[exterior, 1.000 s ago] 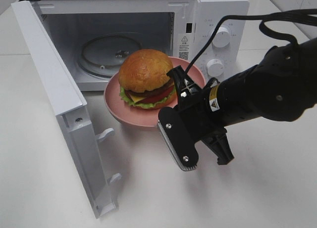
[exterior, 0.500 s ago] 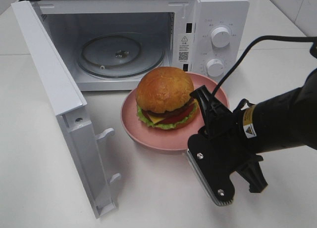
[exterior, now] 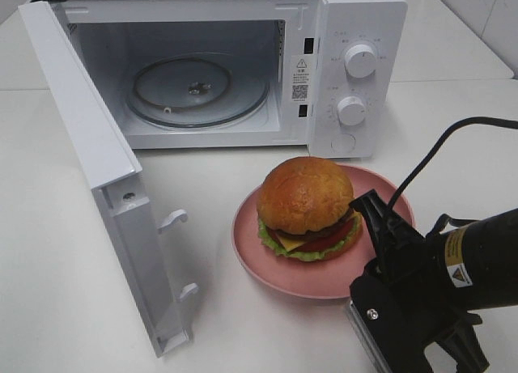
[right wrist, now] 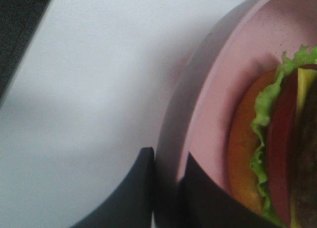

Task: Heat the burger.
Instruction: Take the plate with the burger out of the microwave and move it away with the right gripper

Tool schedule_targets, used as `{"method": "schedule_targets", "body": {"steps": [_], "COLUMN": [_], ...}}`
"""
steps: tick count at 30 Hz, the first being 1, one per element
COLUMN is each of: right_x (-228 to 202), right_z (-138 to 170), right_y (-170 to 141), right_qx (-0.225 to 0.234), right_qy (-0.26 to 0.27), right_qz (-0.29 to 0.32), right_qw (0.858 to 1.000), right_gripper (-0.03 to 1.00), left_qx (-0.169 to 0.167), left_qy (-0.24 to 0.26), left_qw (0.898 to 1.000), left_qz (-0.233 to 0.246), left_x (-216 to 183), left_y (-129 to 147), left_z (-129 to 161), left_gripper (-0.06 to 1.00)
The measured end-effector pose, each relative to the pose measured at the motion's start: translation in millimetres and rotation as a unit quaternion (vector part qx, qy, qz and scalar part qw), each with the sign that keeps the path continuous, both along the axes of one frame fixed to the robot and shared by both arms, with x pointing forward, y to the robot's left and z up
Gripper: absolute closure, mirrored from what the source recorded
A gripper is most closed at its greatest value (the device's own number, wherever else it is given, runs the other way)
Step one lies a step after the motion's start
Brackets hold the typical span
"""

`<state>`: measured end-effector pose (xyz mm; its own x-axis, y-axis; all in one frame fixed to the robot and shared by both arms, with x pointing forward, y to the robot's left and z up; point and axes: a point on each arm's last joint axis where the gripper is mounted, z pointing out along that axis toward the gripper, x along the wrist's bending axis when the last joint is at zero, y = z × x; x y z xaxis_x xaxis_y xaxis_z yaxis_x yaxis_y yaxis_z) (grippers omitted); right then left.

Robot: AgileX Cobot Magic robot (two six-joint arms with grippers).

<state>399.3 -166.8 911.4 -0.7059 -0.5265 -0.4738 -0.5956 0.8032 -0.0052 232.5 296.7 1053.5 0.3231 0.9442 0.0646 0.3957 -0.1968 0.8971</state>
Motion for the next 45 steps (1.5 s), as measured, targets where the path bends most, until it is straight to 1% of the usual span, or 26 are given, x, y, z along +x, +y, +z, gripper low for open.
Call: {"method": "schedule_targets", "body": {"steps": [4,5,6,7,8,10,11,12,13,14,16,17,18,20,21,22,23,24,26,28,29,30,33,35,42,45], "right_x": [-2.0,-2.2,-2.2,-0.8,-0.8,3.0,3.0,6.6,6.6,8.7,9.6,11.9,11.9,17.1,17.1,21.0,21.0,25.0,26.7,33.1,33.1,34.9,35.7,37.8,42.6,44.1], "right_z": [-1.9,-2.3,-2.3,-2.5,-2.5,-2.7,-2.7,-2.8,-2.8,-3.4,-3.8,-4.0,-4.0,-4.1,-4.1,-4.2,-4.2,-4.4,-4.4,-4.2,-4.2,-4.2,-4.2,-5.2,-10.6,-11.7], "right_y": [-1.7,-2.5,-2.5,-5.0,-5.0,-10.4,-10.4,-16.0,-16.0,-21.2,-24.0,-29.6,-29.6,-39.2,-39.2,-47.5,-47.5,-57.7,-62.0,-82.1,-82.1,-89.7,-93.2,-102.5,-104.0,-103.3], "right_qx": [0.005,0.010,0.010,0.017,0.017,0.028,0.028,0.036,0.036,0.036,0.034,0.031,0.031,0.031,0.031,0.032,0.032,0.032,0.033,0.036,0.036,0.038,0.040,0.040,0.049,0.056], "right_qy": [0.010,0.019,0.019,0.027,0.027,0.036,0.036,0.043,0.043,0.050,0.054,0.057,0.057,0.056,0.056,0.057,0.057,0.058,0.057,0.055,0.055,0.056,0.055,0.055,0.052,0.050], "right_qz": [-0.020,-0.042,-0.042,-0.069,-0.069,-0.114,-0.114,-0.151,-0.151,-0.179,-0.190,-0.208,-0.208,-0.234,-0.234,-0.257,-0.257,-0.285,-0.296,-0.347,-0.347,-0.368,-0.377,-0.398,-0.402,-0.405], "right_qw": [1.000,0.999,0.999,0.997,0.997,0.992,0.992,0.987,0.987,0.982,0.980,0.976,0.976,0.970,0.970,0.964,0.964,0.956,0.953,0.936,0.936,0.927,0.924,0.915,0.913,0.911], "right_gripper": [0.88,0.88,0.88,0.88,0.88,0.88,0.88,0.88,0.88,0.88,0.88,0.88,0.88,0.88,0.88,0.88,0.88,0.88,0.88,0.88,0.88,0.88,0.88,0.88,0.88,0.86], "left_qx": [0.000,0.000,0.000,0.000,0.000,0.000,0.000,0.000,0.000,0.000,0.000,0.000,0.000,0.000,0.000,0.000,0.000,0.000,0.000,0.000,0.000,0.000,0.000,0.000,0.000,0.000], "left_qy": [0.000,0.000,0.000,0.000,0.000,0.000,0.000,0.000,0.000,0.000,0.000,0.000,0.000,0.000,0.000,0.000,0.000,0.000,0.000,0.000,0.000,0.000,0.000,0.000,0.000,0.000], "left_qw": [1.000,1.000,1.000,1.000,1.000,1.000,1.000,1.000,1.000,1.000,1.000,1.000,1.000,1.000,1.000,1.000,1.000,1.000,1.000,1.000,1.000,1.000,1.000,1.000,1.000,1.000], "left_qz": [0.000,0.000,0.000,0.000,0.000,0.000,0.000,0.000,0.000,0.000,0.000,0.000,0.000,0.000,0.000,0.000,0.000,0.000,0.000,0.000,0.000,0.000,0.000,0.000,0.000,0.000], "left_x": [0.0,0.0,0.0,0.0,0.0,0.0,0.0,0.0,0.0,0.0,0.0,0.0,0.0,0.0,0.0,0.0,0.0,0.0,0.0,0.0,0.0,0.0,0.0,0.0,0.0,0.0], "left_y": [0.0,0.0,0.0,0.0,0.0,0.0,0.0,0.0,0.0,0.0,0.0,0.0,0.0,0.0,0.0,0.0,0.0,0.0,0.0,0.0,0.0,0.0,0.0,0.0,0.0,0.0], "left_z": [0.0,0.0,0.0,0.0,0.0,0.0,0.0,0.0,0.0,0.0,0.0,0.0,0.0,0.0,0.0,0.0,0.0,0.0,0.0,0.0,0.0,0.0,0.0,0.0,0.0,0.0], "left_gripper": [0.94,0.94,0.94,0.94,0.94,0.94,0.94,0.94,0.94,0.94,0.94,0.94,0.94,0.94,0.94,0.94,0.94,0.94,0.94,0.94,0.94,0.94,0.94,0.94,0.94,0.94]}}
